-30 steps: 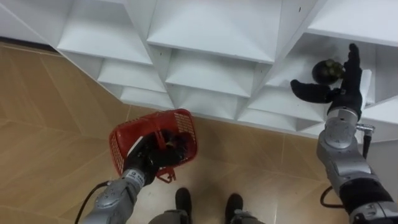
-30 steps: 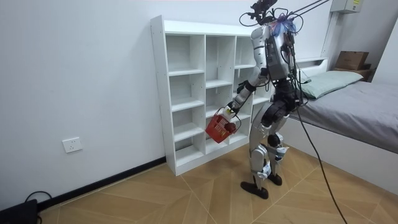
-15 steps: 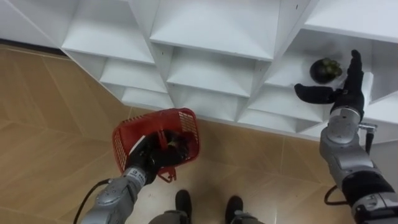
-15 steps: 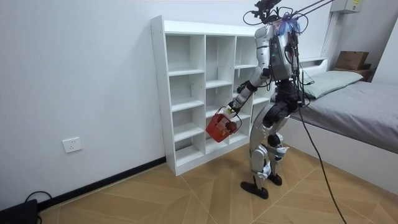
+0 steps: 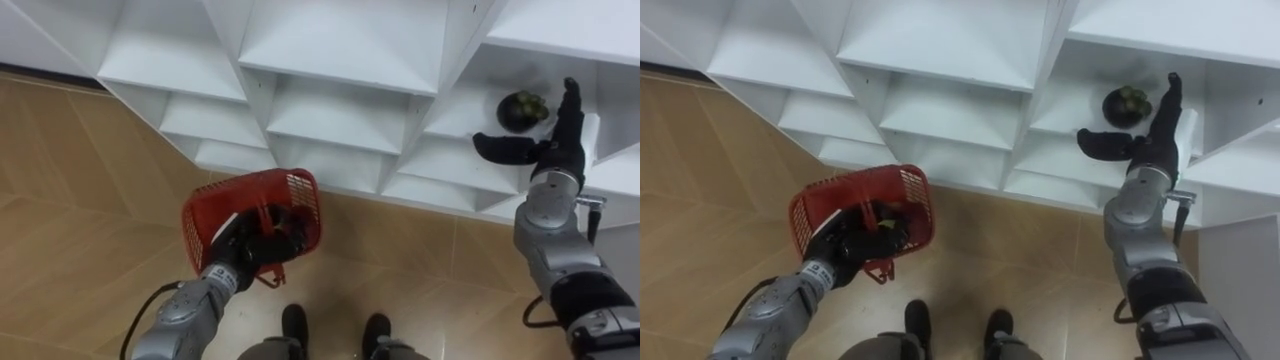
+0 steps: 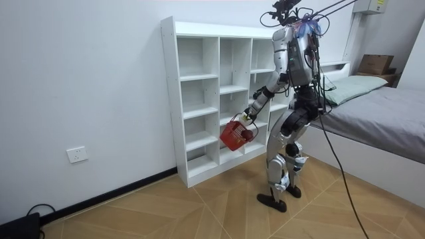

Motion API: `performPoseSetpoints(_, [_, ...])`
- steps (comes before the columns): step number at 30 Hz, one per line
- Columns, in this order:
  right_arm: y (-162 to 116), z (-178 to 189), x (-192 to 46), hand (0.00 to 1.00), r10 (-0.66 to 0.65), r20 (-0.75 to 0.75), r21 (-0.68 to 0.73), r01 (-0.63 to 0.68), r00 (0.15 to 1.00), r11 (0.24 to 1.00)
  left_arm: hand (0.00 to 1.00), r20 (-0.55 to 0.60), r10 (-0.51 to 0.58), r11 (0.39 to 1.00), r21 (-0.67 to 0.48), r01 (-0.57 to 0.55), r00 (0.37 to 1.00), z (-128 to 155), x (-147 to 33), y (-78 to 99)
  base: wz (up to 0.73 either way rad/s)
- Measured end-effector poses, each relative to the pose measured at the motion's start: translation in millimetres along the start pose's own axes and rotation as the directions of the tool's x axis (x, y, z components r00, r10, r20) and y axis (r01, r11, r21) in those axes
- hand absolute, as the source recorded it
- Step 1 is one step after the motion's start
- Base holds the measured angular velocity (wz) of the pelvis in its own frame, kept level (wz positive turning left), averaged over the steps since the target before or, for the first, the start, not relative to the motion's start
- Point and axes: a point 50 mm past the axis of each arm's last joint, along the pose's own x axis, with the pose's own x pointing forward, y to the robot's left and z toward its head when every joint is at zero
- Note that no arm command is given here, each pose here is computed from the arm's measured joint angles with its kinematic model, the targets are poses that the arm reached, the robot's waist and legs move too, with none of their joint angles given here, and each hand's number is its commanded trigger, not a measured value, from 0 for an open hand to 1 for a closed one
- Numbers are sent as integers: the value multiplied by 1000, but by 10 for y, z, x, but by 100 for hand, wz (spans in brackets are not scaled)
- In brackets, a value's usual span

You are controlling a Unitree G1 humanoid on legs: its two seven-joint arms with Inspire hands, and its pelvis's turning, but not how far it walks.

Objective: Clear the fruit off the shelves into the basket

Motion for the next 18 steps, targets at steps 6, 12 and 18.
performPoseSetpoints(6, [-8,15,10,0,-19,-6,20,19,1000,1000,100,-15,-10,1000,8,10,1000,-21,1,-20,0])
performPoseSetpoints(12, [-19,22,18,0,-23,-2,18,23,1000,1000,100,-12,-11,1000,9,11,1000,-12,6,-22,0])
performPoseSetpoints(18, [-41,22,28,0,-27,-2,13,27,1000,1000,100,-4,-13,1000,12,13,1000,19,21,-26,0])
